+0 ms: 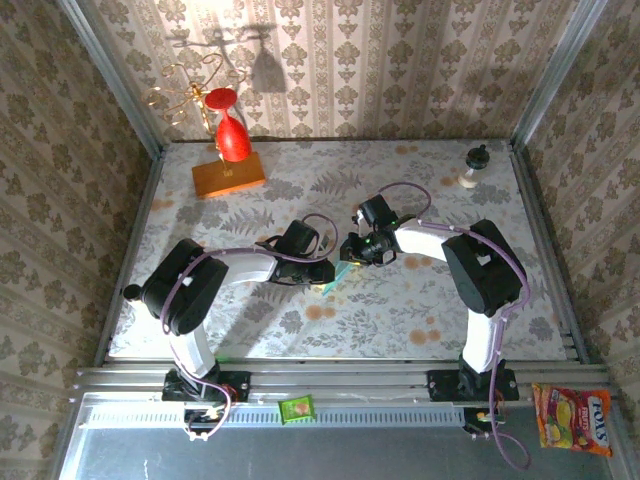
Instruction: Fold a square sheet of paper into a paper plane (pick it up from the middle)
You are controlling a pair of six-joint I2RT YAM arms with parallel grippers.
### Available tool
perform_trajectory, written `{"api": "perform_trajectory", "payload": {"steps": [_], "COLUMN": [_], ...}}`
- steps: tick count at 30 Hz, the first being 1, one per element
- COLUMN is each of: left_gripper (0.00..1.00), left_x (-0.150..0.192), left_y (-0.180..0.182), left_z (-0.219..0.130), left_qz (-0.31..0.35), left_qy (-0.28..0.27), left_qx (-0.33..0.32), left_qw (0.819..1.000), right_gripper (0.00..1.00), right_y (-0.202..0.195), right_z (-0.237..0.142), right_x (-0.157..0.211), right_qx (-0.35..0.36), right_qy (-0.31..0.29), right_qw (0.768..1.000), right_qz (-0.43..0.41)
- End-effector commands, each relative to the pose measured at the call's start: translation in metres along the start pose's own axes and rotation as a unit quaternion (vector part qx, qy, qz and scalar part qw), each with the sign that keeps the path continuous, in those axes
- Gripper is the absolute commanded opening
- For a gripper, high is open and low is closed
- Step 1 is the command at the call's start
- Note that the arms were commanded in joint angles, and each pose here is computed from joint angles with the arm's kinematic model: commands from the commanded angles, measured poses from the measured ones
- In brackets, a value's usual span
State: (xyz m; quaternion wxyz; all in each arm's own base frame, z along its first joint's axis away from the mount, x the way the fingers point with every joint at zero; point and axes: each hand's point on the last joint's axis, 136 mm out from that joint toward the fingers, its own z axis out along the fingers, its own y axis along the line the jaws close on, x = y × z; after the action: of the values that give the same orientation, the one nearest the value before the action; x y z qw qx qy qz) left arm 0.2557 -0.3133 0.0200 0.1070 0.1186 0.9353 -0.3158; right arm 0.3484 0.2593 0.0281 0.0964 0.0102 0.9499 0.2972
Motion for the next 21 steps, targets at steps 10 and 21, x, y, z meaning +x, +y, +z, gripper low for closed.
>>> {"api": "perform_trajectory", "payload": {"steps": [10, 21], "left_gripper": [0.18, 0.18], "left_x": [0.037, 0.033], "left_y": [0.019, 0.013], "left_z": [0.027, 0.022], "left_qz": [0.006, 0.009], "left_qy": [0.066, 0.057], "left_qx": [-0.026, -0.02], "left_qw": [0.997, 0.998], "right_gripper": [0.23, 0.23], "right_y": [-0.008, -0.018], "right_z": [0.01, 0.016], "right_x": [0.002, 0.01], "right_qx": [-0.003, 0.011], "right_qy": [0.015, 0.034], "right_qw": [1.0, 0.999], "right_qz": [-0.003, -0.005]}}
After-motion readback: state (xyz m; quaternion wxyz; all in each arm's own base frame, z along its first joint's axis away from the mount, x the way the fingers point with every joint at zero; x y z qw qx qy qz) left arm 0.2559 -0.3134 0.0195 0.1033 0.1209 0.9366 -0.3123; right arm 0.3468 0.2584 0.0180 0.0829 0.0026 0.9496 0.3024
